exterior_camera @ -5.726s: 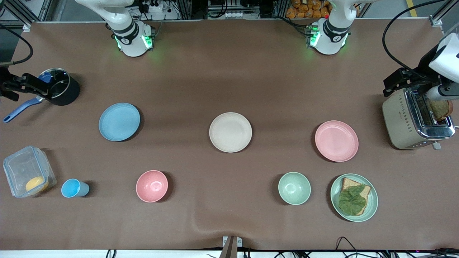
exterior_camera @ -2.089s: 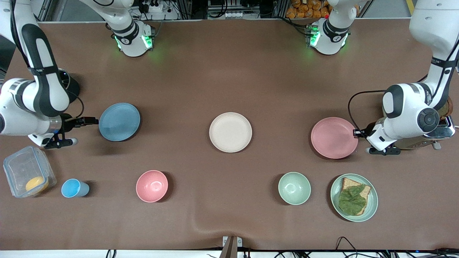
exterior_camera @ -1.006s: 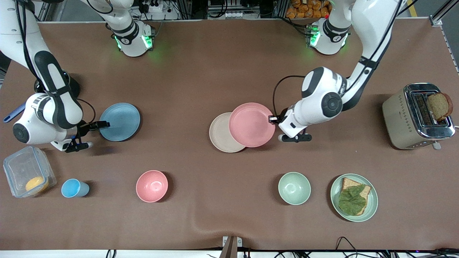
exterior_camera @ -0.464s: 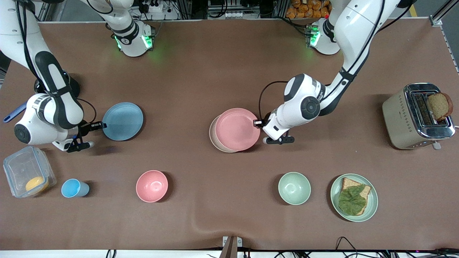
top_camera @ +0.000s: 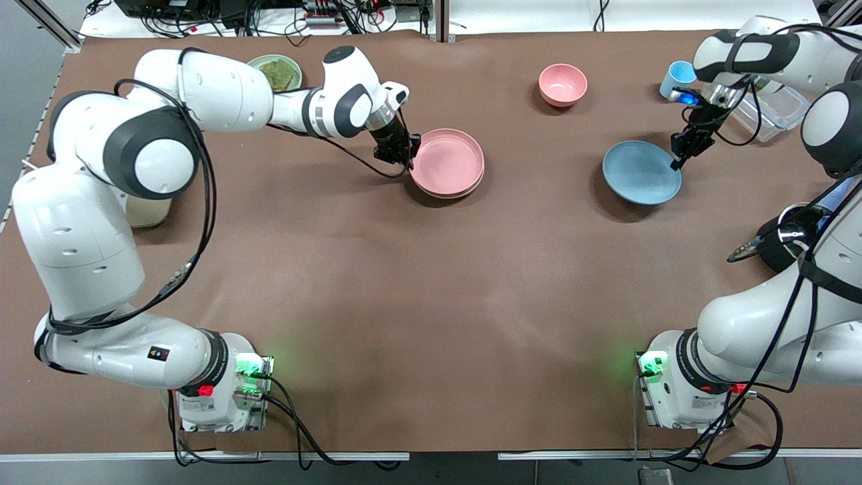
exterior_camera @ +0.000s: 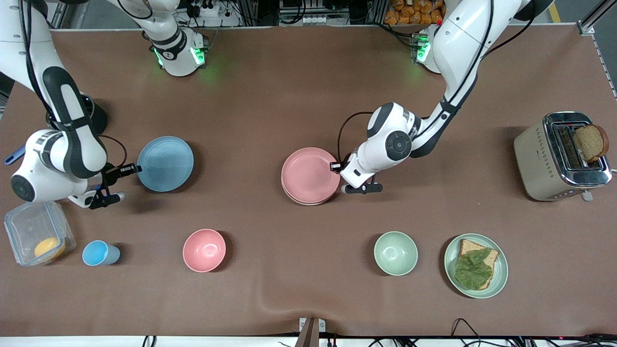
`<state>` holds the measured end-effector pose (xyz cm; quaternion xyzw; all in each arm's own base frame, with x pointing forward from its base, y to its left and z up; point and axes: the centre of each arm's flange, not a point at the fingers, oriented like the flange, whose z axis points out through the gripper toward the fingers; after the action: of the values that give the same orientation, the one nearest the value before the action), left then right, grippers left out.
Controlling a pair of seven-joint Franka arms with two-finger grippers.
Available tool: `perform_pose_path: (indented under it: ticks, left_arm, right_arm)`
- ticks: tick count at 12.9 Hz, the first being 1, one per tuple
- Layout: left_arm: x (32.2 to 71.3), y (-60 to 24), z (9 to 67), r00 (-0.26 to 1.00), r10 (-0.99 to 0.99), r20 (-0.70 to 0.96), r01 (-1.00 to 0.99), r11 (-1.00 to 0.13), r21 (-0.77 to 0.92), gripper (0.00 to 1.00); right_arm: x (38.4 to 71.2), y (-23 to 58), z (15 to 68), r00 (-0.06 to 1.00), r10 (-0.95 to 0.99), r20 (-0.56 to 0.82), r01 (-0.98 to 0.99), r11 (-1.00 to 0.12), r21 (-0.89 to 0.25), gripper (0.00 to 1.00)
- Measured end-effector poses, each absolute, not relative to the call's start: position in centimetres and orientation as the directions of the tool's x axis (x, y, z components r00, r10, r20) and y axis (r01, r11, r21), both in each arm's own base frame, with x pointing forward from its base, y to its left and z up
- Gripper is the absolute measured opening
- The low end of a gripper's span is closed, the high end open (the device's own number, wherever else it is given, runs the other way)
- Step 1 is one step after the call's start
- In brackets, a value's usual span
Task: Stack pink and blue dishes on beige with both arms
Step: 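Release the pink plate with the left gripper while the right gripper lifts the blue plate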
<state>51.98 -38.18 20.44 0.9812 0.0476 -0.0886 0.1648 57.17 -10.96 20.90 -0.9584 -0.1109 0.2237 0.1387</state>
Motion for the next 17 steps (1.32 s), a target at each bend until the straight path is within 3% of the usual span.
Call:
perform_pose_path:
  ticks: [9,16,17]
  left_arm:
    - [51.9,-38.2,19.3,0.977,0.080,-0.199,0.140,-0.941,0.308,0.04]
    - [51.9,-39.3,19.3,0.978,0.073,-0.197,0.134,-0.939,0.316,0.04]
    - [51.9,-39.6,19.3,0.977,0.075,-0.198,0.137,-0.939,0.317,0.11]
  right_arm:
    - [60.4,-7.4,25.9,0.867,0.239,-0.437,0.119,-0.951,-0.286,0.02]
    - [62.1,1.1,28.6,0.868,0.136,-0.478,0.019,-0.970,-0.242,0.02]
    - [62.2,2.3,28.8,0.869,0.119,-0.481,0.002,-0.972,-0.236,0.02]
